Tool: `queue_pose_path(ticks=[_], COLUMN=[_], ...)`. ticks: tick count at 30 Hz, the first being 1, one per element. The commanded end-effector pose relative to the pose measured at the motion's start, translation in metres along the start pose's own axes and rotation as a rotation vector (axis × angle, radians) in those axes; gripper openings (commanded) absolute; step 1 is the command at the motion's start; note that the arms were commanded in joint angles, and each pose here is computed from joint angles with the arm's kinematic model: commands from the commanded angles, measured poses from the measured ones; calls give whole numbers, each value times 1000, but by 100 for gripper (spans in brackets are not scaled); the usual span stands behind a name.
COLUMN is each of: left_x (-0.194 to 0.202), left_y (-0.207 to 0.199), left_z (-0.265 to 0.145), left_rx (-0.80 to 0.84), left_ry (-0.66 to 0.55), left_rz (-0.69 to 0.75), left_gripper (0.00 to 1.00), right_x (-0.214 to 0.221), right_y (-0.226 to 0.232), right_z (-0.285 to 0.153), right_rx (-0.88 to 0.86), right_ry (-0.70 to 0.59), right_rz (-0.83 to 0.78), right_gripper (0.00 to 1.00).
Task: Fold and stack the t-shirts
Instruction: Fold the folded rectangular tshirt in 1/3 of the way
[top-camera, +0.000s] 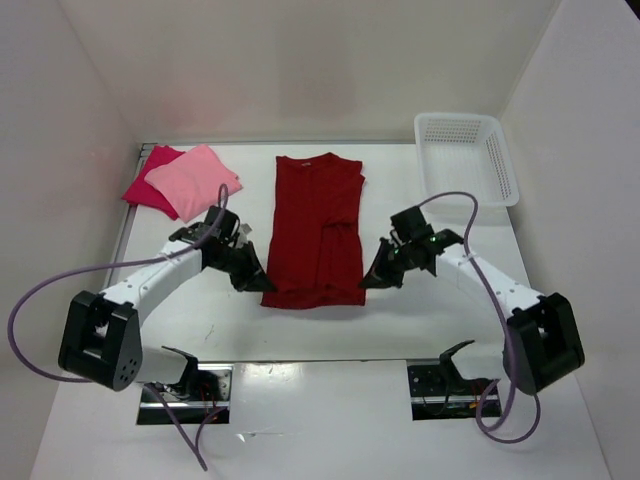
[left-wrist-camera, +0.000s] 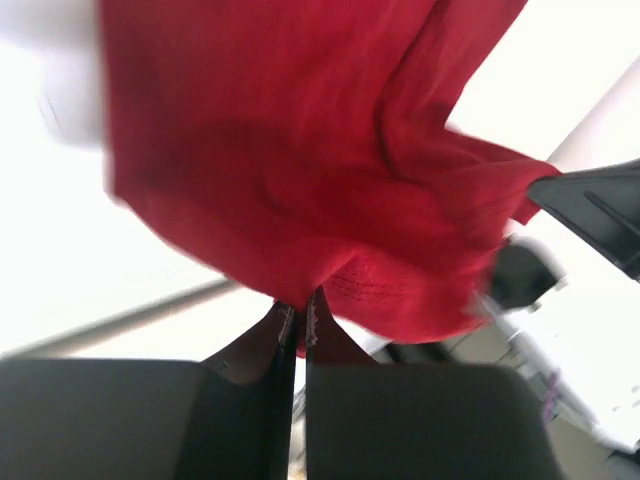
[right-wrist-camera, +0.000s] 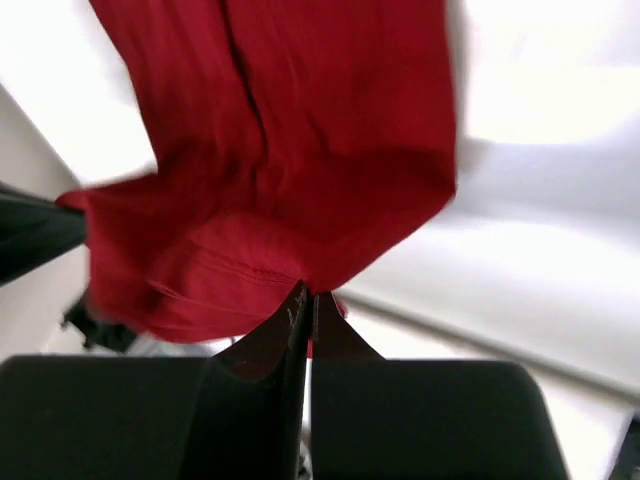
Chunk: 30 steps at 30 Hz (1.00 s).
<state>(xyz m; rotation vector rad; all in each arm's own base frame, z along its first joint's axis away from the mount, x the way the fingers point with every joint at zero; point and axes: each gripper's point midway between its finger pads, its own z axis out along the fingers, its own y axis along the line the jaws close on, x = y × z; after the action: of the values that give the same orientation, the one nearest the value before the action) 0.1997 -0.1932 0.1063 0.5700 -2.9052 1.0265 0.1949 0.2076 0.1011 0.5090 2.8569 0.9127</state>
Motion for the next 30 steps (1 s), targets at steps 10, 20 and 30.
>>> queue_pose_path(ticks=[10,20,30], left_x=[-154,-219,-265], left_y=[-51,-48,-55], left_z=[18,38,39], left_rx=[22,-6,48], left_ry=[-265,-345,-431], left_rz=[37,11,-29], left_gripper=[0,0,4], right_x=[-161,-221,-260], right_y=[23,27,26], right_z=[24,41,66], right_rx=[102,111,108], right_ry=[-188,-248,-268], right_rz=[-205,-184,-170], right_gripper=[0,0,0])
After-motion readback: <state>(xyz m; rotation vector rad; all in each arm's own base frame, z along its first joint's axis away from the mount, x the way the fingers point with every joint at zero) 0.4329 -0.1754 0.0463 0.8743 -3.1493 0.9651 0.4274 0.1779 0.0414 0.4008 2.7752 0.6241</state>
